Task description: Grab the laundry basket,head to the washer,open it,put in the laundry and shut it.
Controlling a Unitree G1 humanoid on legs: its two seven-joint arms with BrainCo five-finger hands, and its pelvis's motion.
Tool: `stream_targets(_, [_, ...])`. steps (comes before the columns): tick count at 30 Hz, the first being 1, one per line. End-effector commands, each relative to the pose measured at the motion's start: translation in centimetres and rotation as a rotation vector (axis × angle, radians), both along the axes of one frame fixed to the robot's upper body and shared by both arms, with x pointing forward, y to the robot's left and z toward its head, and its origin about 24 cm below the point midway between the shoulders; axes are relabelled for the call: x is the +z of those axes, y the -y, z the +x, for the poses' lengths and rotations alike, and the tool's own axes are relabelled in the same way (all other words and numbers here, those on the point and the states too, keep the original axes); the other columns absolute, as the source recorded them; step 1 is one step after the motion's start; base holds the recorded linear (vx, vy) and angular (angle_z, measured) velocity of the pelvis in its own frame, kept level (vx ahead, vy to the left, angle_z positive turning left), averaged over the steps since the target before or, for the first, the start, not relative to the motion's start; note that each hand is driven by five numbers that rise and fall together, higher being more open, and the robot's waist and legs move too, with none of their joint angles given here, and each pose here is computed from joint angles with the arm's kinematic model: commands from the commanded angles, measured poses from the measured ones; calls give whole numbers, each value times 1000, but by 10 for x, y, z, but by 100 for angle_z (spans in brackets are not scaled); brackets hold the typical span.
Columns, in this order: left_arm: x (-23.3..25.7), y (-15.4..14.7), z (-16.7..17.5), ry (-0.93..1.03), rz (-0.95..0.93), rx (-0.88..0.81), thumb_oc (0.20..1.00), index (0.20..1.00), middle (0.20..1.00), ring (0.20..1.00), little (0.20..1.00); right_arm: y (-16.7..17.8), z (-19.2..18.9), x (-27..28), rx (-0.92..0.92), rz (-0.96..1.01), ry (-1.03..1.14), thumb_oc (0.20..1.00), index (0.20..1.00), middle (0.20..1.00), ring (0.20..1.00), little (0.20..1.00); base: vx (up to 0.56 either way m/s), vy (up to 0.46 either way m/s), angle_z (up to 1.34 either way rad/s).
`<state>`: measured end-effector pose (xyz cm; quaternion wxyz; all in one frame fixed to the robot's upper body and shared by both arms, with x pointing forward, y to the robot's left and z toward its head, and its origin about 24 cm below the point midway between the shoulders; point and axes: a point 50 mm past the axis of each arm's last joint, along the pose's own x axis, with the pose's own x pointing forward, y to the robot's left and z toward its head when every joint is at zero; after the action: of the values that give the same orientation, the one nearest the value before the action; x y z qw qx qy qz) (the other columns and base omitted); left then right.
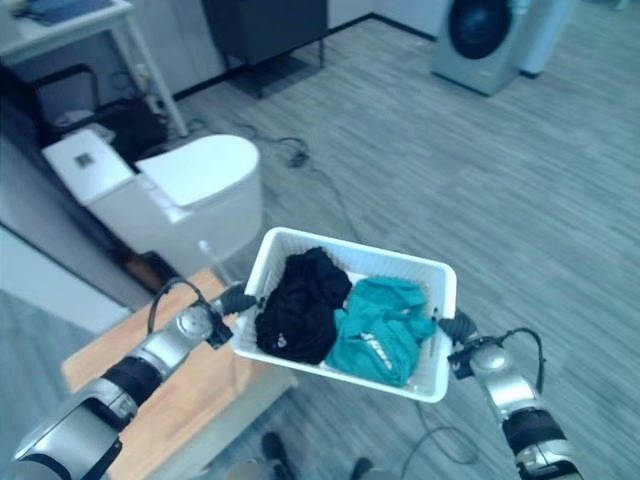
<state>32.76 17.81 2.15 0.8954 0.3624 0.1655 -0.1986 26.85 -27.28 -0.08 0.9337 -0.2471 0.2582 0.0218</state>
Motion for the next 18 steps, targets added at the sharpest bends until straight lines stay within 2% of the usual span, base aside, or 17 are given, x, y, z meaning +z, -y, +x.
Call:
stream_targets(1, [53, -6, 34, 191, -109, 79, 200, 200, 200, 200, 200, 28, 19, 59, -14, -27, 234, 200, 200, 200, 200, 200, -160, -168, -47])
stream_targets(4, [57, -1, 37, 206, -113, 68, 200, 200, 200, 200, 200, 27, 21, 61, -10, -14, 245, 200, 200, 200, 200, 200, -195, -119, -32])
stream_targets(6, [54, -3, 35, 198, -107, 66, 200, 200, 200, 200, 200, 14, 33, 59, 28, 14, 233, 200, 200, 200, 200, 200, -15, -77, -36])
stream_targets(9, [51, -3, 34, 193, -115, 70, 200, 200, 200, 200, 200, 8, 42, 59, 31, 28, 228, 200, 200, 200, 200, 200, 30, -9, -114])
stream_targets(18, [44, -9, 28, 180, -100, 77, 200, 200, 200, 200, 200, 2, 37, 49, 42, 69, 207, 200, 200, 200, 200, 200, 83, 39, -34])
